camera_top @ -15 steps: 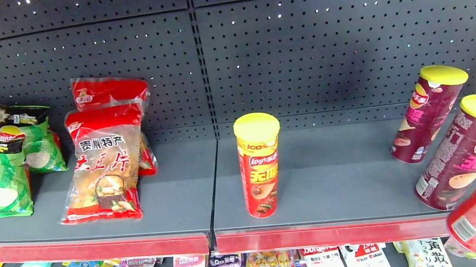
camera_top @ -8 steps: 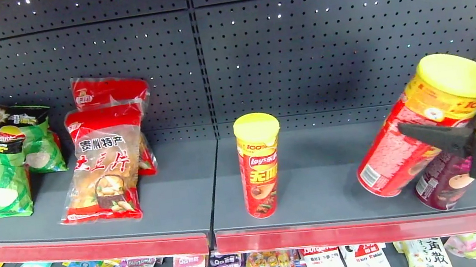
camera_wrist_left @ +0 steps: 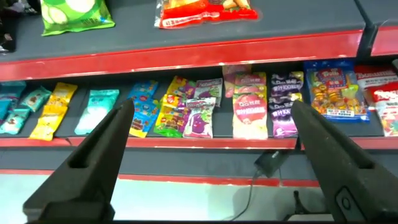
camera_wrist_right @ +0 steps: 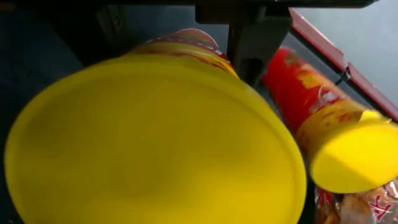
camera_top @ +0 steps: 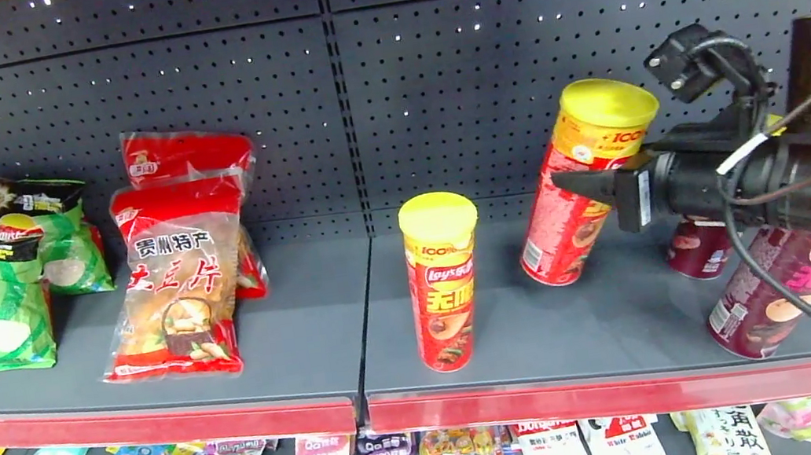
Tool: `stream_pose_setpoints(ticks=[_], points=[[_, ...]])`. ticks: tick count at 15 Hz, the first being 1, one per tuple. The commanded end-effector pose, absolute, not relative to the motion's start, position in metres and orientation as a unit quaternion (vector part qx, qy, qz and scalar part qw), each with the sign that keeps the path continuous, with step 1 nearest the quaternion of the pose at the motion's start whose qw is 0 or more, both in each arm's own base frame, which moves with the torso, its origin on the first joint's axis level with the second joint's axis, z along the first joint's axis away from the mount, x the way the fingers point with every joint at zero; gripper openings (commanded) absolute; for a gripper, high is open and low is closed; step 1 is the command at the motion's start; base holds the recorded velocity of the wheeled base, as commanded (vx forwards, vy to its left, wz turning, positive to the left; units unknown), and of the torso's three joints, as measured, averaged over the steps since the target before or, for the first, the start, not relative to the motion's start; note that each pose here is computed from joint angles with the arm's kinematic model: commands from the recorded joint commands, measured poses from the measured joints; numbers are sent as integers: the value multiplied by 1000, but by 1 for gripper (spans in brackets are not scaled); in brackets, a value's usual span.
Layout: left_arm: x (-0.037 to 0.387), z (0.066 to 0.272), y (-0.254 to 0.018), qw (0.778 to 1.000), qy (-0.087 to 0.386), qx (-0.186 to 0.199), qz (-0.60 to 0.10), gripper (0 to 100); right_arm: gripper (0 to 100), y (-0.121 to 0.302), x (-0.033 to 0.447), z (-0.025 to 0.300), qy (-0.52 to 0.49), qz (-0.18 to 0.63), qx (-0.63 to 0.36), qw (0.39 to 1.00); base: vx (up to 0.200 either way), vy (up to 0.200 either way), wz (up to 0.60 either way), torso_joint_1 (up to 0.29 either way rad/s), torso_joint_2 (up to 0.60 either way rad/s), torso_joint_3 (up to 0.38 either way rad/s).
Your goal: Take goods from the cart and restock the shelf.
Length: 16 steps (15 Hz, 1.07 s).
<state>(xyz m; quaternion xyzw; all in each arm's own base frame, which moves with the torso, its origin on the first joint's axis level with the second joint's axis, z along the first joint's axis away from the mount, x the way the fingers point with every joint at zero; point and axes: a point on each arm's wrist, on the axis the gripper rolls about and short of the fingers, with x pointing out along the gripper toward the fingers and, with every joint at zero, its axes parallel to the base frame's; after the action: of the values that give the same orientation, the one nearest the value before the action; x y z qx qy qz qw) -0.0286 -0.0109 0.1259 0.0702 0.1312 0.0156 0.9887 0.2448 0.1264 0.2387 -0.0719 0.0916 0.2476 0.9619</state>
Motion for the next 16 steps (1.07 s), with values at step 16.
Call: stream_pose_setpoints(ticks=[16], points=[[-33,118,-12,991,117,63,21,100,0,197,333,195,112,291,-80,947,0,0,0,0,0,0]])
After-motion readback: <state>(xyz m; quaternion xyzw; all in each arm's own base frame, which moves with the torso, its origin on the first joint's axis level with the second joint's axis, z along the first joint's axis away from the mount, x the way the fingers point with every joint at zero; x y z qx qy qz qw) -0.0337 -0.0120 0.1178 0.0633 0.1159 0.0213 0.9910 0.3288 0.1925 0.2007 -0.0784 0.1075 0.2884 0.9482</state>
